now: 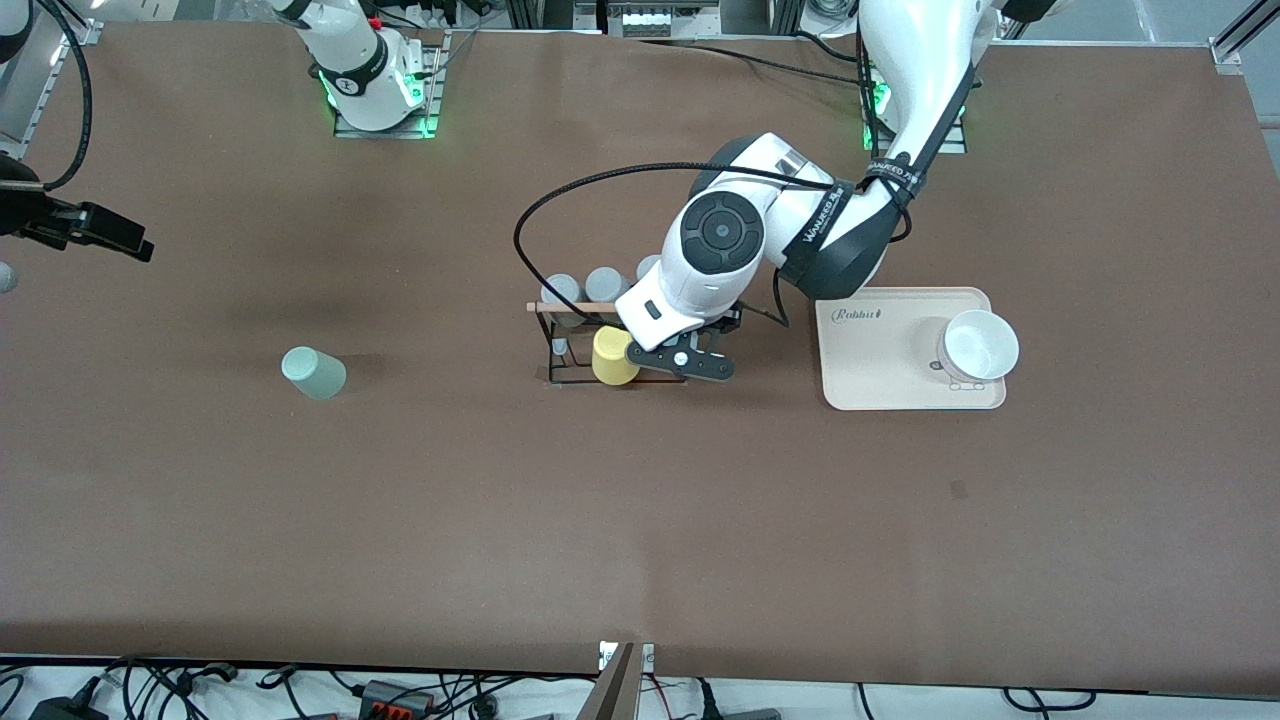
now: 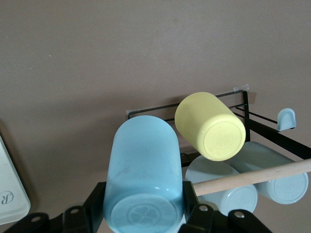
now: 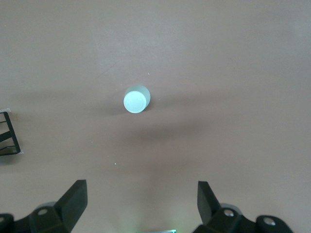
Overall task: Hang scattered cups on rack with three cups
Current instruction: 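Lower the light blue cup onto a rack peg and open the left gripper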
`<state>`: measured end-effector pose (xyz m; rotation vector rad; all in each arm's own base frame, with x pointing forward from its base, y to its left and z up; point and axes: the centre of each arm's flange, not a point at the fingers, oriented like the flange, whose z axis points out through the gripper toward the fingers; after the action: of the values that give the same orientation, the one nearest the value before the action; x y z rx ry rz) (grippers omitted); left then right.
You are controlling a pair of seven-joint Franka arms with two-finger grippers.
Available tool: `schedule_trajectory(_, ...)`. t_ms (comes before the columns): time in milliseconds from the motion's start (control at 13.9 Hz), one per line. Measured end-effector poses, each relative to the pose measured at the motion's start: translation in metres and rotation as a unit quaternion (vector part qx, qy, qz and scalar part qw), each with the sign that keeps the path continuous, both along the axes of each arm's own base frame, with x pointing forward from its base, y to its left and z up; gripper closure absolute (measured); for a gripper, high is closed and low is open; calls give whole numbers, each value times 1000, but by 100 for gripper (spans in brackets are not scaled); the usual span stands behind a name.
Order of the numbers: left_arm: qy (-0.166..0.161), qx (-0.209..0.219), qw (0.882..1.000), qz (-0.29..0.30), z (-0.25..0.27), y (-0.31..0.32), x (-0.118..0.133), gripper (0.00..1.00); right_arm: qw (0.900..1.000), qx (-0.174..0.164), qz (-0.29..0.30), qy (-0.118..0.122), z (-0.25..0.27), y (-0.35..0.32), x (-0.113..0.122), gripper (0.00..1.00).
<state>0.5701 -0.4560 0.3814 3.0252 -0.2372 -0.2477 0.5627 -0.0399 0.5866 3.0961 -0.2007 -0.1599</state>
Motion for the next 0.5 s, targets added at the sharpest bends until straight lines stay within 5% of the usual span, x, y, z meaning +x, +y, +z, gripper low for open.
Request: schedule_trajectory(503, 4, 6, 1000, -4, -14, -5, -2, 33, 1000, 0, 0, 0, 0, 0, 0, 0)
